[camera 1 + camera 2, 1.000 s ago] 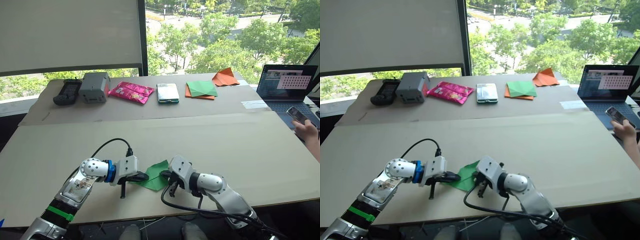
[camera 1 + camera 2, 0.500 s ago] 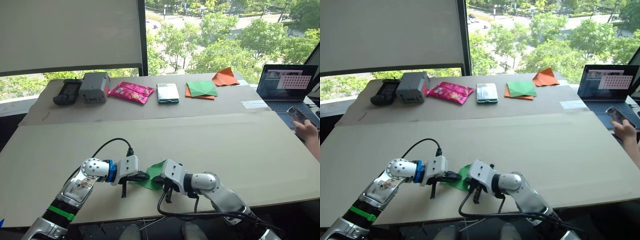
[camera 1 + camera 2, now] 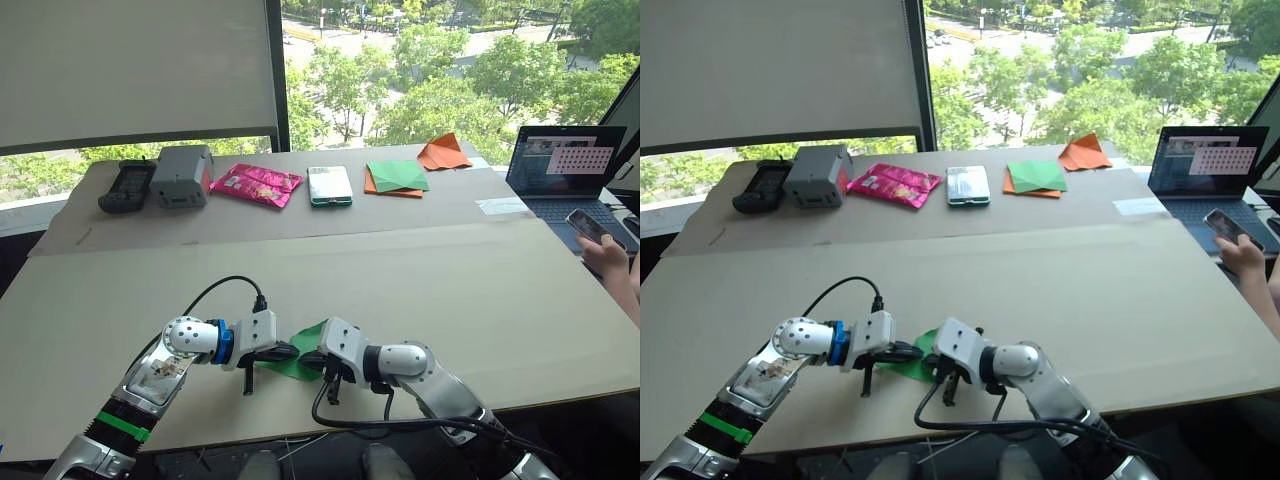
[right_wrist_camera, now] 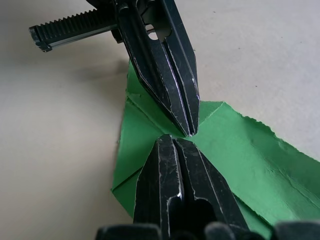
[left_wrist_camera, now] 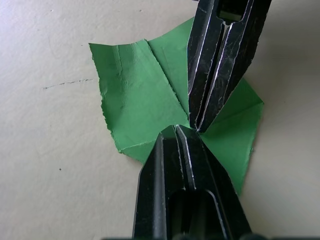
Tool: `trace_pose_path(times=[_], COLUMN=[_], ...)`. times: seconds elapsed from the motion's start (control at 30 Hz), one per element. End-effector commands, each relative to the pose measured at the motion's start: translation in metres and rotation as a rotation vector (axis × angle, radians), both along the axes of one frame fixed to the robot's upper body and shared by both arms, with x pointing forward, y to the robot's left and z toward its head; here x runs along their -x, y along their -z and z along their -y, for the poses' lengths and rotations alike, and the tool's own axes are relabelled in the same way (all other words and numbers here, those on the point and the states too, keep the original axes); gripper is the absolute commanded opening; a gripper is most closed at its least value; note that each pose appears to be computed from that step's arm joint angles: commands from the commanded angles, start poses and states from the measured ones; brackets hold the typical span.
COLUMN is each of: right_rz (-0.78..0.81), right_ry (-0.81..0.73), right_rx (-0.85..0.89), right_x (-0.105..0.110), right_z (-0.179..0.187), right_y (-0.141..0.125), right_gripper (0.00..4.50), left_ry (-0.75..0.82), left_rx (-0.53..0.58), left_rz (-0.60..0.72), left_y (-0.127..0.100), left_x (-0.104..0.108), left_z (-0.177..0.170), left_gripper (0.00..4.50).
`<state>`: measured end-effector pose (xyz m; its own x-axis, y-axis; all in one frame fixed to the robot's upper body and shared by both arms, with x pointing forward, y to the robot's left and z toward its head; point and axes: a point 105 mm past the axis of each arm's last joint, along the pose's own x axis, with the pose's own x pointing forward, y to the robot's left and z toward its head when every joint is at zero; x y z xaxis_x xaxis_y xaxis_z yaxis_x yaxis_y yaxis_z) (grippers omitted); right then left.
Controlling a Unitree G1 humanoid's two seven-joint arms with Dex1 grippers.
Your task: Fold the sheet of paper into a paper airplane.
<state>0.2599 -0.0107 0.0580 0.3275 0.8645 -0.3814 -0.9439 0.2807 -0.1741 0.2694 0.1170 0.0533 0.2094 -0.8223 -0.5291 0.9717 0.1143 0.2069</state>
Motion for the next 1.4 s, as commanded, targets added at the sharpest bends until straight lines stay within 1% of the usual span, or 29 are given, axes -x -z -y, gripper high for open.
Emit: trace_pose_path(times=[0.03,0.23,0.43,0.67,0.93,1.1,1.4], right_rz=[0.044,0.037,-0.004,-0.059,-0.075,-0.074,-0.073], right_ry=[0.012,0.023,0.019,0.085,0.125,0.177,0.295], right_rx=[-0.058,-0.049,-0.008,0.072,0.084,0.104,0.127], right_x=[-0.005,-0.006,0.001,-0.003,-0.005,-0.008,-0.023], right_z=[0.002,0.003,0.004,0.014,0.024,0.040,0.072], right_y=[-0.021,-0.018,-0.003,0.019,0.017,0.017,0.018], right_gripper=[0.04,0.04,0.04,0.04,0.04,0.04,0.04], left_ry=[-0.014,-0.010,-0.011,-0.005,0.009,0.015,0.019], left_rx=[-0.078,-0.079,-0.080,-0.109,-0.134,-0.137,-0.144], left_rz=[-0.082,-0.085,-0.085,-0.123,-0.135,-0.141,-0.140], left_y=[0.023,0.023,0.023,0.028,0.032,0.034,0.035], left_x=[0.009,0.010,0.010,0.015,0.019,0.021,0.022], left_z=[-0.008,-0.008,-0.008,-0.013,-0.015,-0.016,-0.017], left_gripper=[0.00,0.00,0.00,0.00,0.00,0.00,0.00])
